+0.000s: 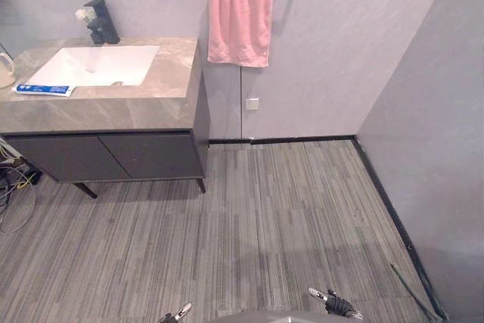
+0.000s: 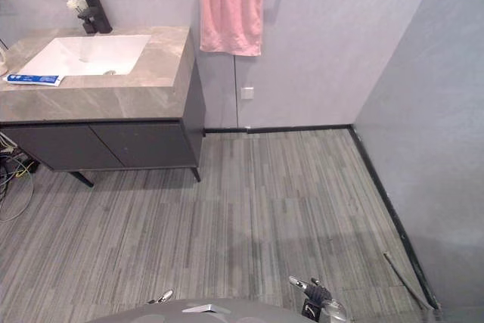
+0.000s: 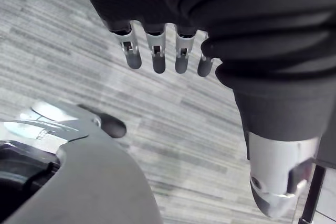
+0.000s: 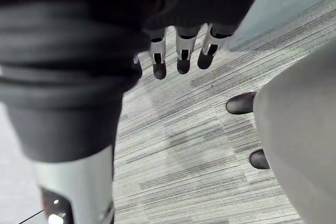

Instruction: Organize washtable

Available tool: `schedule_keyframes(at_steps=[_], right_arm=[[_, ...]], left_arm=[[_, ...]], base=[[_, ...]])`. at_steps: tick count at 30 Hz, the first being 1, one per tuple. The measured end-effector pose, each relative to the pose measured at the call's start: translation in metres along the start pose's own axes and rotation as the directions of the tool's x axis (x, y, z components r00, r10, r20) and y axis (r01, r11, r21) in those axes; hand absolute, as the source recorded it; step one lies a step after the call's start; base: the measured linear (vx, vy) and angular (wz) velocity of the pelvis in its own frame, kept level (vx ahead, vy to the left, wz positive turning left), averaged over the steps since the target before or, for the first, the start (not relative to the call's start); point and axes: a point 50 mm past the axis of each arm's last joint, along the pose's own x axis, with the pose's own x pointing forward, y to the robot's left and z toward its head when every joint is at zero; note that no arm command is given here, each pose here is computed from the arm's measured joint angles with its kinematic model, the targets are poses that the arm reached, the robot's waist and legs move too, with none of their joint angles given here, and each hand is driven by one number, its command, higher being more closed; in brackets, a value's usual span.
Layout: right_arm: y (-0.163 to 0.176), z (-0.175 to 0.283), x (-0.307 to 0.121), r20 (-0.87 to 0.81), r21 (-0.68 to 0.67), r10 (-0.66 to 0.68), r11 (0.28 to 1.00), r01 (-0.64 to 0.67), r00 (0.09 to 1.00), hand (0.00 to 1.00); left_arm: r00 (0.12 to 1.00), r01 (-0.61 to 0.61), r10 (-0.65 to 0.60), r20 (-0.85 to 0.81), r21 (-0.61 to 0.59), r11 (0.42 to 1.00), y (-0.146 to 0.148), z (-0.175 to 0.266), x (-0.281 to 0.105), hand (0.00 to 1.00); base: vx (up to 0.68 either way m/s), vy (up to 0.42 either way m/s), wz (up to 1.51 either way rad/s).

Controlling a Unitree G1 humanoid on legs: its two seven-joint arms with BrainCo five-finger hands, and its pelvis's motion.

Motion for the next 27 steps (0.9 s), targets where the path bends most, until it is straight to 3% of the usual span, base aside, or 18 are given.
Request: schedule_keyframes(at_steps=[27], right_arm=[[0.0026,-0.0001,0.0001,-0.001,-0.018,0.019,1.000,-0.019,1.000,0.00]], left_arm=[[1.000,0.001,-0.002,0.007,0.012,1.000,0.0012,0.0021,0.0003,0.00]], base=[[0.00,0.011,0.00]])
